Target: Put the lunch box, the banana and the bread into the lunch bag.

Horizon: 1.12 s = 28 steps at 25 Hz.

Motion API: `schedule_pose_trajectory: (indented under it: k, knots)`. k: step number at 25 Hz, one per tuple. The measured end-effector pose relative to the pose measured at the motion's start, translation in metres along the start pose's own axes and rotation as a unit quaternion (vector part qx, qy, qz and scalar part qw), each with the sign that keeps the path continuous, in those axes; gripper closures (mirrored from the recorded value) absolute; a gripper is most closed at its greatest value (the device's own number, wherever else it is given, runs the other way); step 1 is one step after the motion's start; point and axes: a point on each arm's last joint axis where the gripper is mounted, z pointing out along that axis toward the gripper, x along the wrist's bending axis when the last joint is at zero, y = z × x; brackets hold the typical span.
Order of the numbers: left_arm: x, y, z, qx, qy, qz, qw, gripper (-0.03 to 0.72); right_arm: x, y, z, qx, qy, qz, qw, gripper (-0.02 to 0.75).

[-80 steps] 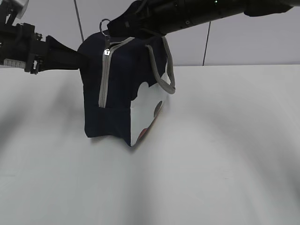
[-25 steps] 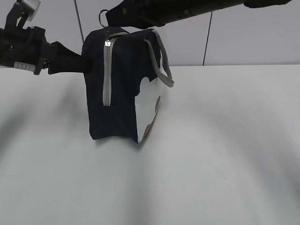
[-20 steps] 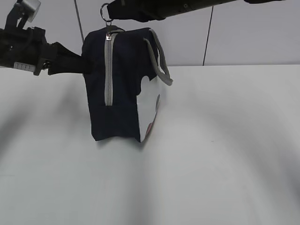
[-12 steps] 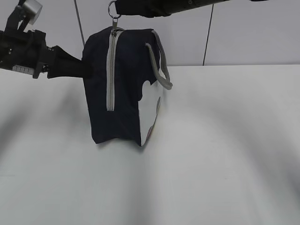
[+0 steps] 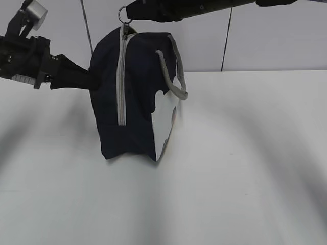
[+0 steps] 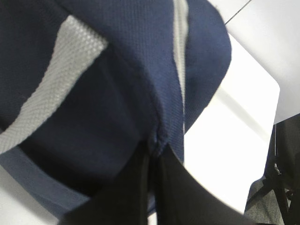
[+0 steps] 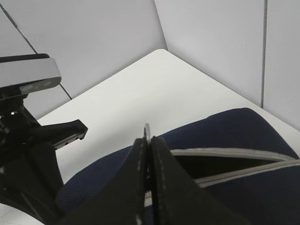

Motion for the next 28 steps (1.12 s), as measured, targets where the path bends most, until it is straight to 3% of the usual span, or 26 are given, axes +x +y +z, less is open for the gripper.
schedule_pose_trajectory:
  k: [9,20,28]
  knots:
    - [0.000,0.000,0.000,0.003,0.002,-0.001,1.000,0.686,-0.028,0.001,0.007,-0.008,0.010,0.008,1.000,0.754]
    - [0.001,-0.002,0.000,0.009,0.008,-0.004,1.000,0.686,-0.032,0.011,0.009,-0.024,0.010,0.005,1.000,0.754]
    - [0.002,-0.003,0.000,0.015,0.009,-0.001,1.000,0.686,-0.063,-0.004,0.017,-0.023,-0.007,0.036,0.999,0.754]
